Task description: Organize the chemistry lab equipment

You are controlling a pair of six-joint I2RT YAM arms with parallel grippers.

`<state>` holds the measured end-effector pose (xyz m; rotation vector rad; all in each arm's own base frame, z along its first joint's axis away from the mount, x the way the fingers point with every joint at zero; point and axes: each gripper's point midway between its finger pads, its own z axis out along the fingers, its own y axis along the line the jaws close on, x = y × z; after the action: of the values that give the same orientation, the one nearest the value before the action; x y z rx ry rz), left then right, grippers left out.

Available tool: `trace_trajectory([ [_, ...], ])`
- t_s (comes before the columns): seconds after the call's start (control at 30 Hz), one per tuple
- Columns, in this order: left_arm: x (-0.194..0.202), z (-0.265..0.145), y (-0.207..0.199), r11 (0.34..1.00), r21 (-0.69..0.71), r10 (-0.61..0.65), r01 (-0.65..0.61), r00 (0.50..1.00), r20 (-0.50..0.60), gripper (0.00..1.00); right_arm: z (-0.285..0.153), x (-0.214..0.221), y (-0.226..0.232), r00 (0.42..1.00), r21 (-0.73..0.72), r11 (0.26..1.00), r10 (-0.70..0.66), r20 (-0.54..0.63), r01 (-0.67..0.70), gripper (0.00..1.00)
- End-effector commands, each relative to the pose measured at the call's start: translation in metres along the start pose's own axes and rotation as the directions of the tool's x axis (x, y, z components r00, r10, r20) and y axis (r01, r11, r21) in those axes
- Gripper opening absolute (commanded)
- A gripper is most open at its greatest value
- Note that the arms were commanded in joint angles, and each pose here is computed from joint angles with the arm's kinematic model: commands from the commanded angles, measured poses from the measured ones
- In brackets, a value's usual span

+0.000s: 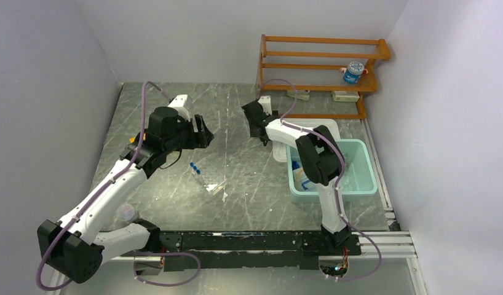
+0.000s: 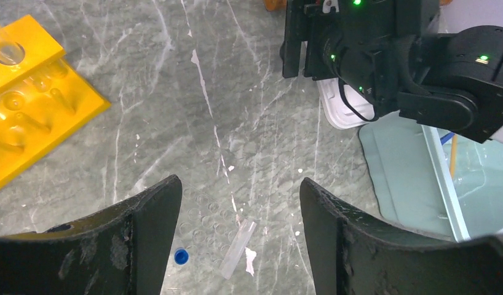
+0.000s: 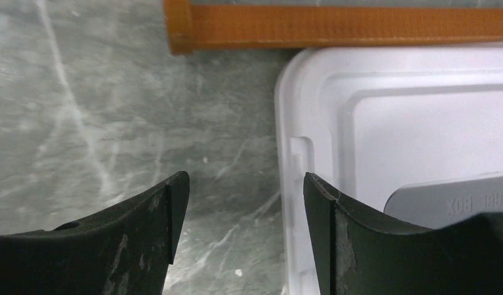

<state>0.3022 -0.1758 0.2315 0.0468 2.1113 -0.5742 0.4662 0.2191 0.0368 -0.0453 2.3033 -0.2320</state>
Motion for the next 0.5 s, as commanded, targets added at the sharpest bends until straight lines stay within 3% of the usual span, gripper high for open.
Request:
trace_trajectory([
  [0.0,-0.003,0.004,-0.01,0.998,0.061,-0.017,0.016,1.0,0.007,0.74,0.007,0.012,-0.017,0.999,0.06,0.998,0.001,-0.044,0.002,0.72],
  [0.27,0.002,0.008,-0.008,0.998,0.054,-0.012,0.013,1.0,-0.012,0.73,0.012,0.031,-0.016,0.994,0.016,1.0,0.022,-0.104,-0.02,0.73],
  [0.47,0.002,0.007,-0.007,0.999,0.048,-0.011,0.012,1.0,-0.013,0.73,-0.001,0.01,-0.02,0.999,-0.003,0.999,0.044,-0.033,-0.044,0.69],
])
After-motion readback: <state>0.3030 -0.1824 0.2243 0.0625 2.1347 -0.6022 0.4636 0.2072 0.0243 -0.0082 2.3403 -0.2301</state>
